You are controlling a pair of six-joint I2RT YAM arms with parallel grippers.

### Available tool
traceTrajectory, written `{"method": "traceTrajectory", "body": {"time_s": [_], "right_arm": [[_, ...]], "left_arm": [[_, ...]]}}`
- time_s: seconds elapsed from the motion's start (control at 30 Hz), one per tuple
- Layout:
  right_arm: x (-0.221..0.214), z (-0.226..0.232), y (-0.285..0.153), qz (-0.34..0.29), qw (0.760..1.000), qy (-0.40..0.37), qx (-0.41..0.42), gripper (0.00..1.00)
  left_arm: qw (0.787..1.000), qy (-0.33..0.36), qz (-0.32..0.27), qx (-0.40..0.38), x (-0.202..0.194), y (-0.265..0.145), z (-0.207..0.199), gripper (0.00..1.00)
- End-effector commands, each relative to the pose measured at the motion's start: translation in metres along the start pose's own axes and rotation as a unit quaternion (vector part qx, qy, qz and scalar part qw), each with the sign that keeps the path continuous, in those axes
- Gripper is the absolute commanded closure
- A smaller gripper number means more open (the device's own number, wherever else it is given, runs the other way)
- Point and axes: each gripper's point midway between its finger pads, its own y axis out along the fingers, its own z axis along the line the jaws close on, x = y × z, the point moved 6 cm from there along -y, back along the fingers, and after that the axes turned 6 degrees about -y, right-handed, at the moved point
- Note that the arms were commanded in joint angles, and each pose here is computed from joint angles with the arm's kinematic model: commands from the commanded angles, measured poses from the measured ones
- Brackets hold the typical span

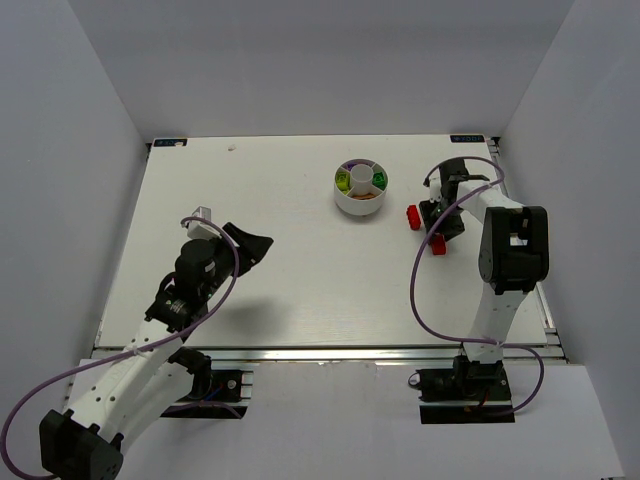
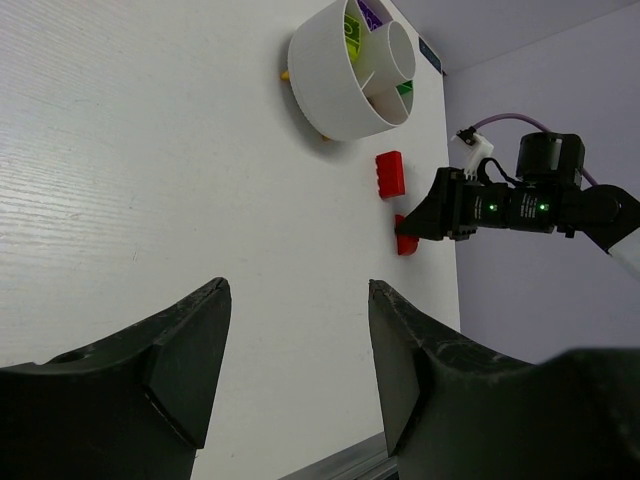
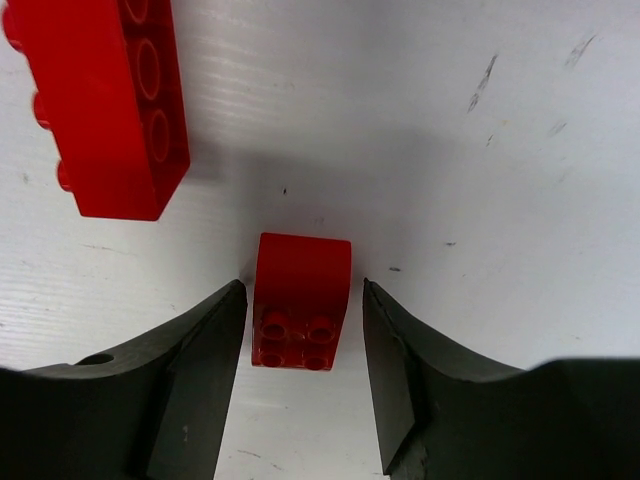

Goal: Sort the legos into containers by color

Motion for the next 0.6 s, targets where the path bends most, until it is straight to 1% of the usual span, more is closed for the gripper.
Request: {"method": "traceTrajectory", "body": {"time_s": [0.0,0.07,0.17,0.23,0.33,0.37,0.43,0.47,0.53,0.57], "right_arm": [[-0.008,0.001,-0.005,0.01,1.0,0.004,0.001,0.44],[-0.01,0.002,-0.004,0.012,1.0,0.007,0.002,0.44],[-0.008,0.002,-0.004,0.01,1.0,0.008,0.006,0.47],[-0.005,0.002,-0.006,0.006,1.0,0.007,0.008,0.52],[0.005,0.0,-0.015,-0.013,1.0,0.001,0.007,0.62],[0.012,0.002,-0.02,-0.028,0.999,-0.004,0.016,0.69],[0.021,0.001,-0.031,-0.05,0.998,-0.012,0.023,0.77],[0.026,0.001,-0.037,-0.06,0.998,-0.017,0.025,0.86],[0.043,0.001,-0.056,-0.1,0.994,-0.03,0.036,0.94],[0.048,0.002,-0.063,-0.112,0.992,-0.042,0.046,1.0]], "left_arm": [[1.0,-0.001,-0.01,-0.006,0.003,-0.003,-0.003,0.33],[1.0,-0.001,-0.01,-0.006,0.003,-0.004,-0.003,0.33],[1.0,-0.002,-0.013,-0.007,0.004,-0.005,-0.003,0.33],[1.0,-0.002,-0.013,-0.007,0.004,-0.006,-0.003,0.33],[1.0,-0.002,-0.014,-0.008,0.005,-0.006,-0.004,0.33],[1.0,-0.002,-0.016,-0.009,0.005,-0.007,-0.005,0.33],[1.0,-0.002,-0.016,-0.009,0.006,-0.007,-0.006,0.33],[1.0,-0.002,-0.017,-0.009,0.006,-0.007,-0.006,0.33],[1.0,-0.002,-0.017,-0.01,0.006,-0.007,-0.006,0.33],[1.0,-0.002,-0.017,-0.01,0.006,-0.007,-0.006,0.33]]}}
